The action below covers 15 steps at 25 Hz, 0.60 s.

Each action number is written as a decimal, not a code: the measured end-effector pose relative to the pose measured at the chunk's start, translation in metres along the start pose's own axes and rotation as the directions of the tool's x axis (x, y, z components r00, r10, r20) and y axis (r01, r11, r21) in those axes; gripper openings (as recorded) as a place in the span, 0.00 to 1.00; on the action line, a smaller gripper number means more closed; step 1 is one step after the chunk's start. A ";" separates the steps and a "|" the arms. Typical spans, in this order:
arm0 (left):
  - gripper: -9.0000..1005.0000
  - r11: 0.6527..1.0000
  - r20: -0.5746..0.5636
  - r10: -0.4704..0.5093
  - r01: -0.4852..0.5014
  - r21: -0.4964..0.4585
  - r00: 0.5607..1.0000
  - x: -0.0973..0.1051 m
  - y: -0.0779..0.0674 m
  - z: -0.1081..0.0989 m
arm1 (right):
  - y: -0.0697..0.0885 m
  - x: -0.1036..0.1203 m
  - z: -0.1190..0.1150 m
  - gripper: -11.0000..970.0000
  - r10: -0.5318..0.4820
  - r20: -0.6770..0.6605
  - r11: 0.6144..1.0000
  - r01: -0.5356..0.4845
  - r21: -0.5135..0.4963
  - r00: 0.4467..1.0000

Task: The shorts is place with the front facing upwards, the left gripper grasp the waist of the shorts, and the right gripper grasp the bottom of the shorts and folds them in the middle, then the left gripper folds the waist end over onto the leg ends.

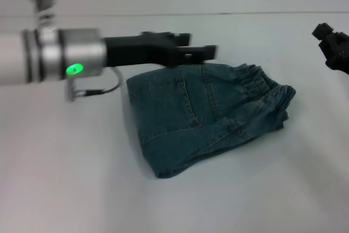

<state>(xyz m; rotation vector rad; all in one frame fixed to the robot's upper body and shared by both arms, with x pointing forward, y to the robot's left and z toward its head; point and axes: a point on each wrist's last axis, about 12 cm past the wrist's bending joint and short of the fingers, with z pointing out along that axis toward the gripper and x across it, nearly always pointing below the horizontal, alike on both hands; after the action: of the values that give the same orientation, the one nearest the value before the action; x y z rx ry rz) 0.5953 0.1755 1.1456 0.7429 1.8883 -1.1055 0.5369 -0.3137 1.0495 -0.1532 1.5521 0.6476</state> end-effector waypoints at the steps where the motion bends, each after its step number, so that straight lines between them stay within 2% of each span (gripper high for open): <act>1: 0.73 1.000 0.036 -0.014 0.014 0.007 0.999 0.007 0.003 -0.012 | -0.001 -0.004 -0.001 0.16 0.001 -0.014 0.999 -0.001 -0.032 1.000; 5: 0.82 0.999 0.139 -0.031 0.028 0.021 0.990 0.036 0.009 -0.055 | 0.001 -0.021 -0.005 0.17 -0.024 -0.112 0.980 0.001 -0.200 0.993; 7: 0.85 0.999 0.139 -0.031 0.028 0.021 0.990 0.036 0.009 -0.055 | 0.004 -0.030 -0.009 0.17 -0.053 -0.156 0.957 0.005 -0.288 0.986; 8: 0.87 1.000 0.163 -0.010 0.008 0.015 0.987 0.058 0.007 -0.084 | 0.006 -0.035 -0.012 0.25 -0.076 -0.178 0.941 0.012 -0.338 0.981; 9: 0.87 1.000 0.161 0.015 -0.018 0.018 0.987 0.069 0.004 -0.095 | 0.008 -0.040 -0.016 0.33 -0.108 -0.203 0.919 0.020 -0.394 0.973; 10: 0.87 1.000 0.161 0.015 -0.018 0.018 0.987 0.069 0.004 -0.095 | 0.010 -0.044 -0.018 0.41 -0.137 -0.227 0.898 0.024 -0.440 0.964; 12: 0.87 0.998 0.136 0.053 -0.057 0.028 0.989 0.083 -0.001 -0.108 | 0.014 -0.051 -0.024 0.46 -0.195 -0.283 0.850 0.018 -0.526 0.939; 13: 0.87 0.997 0.113 0.065 -0.070 0.033 0.991 0.091 -0.004 -0.113 | 0.016 -0.055 -0.029 0.48 -0.240 -0.349 0.812 -0.009 -0.584 0.906; 15: 0.87 0.997 0.063 0.068 -0.070 0.029 0.996 0.100 -0.006 -0.120 | 0.016 -0.056 -0.031 0.52 -0.252 -0.379 0.805 -0.024 -0.592 0.891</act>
<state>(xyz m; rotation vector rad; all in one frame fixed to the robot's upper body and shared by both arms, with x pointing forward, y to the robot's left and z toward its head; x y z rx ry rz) 0.4989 0.2889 1.0966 0.7764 1.7841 -1.1047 0.5080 -0.3319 1.1066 -0.9195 1.7072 1.0327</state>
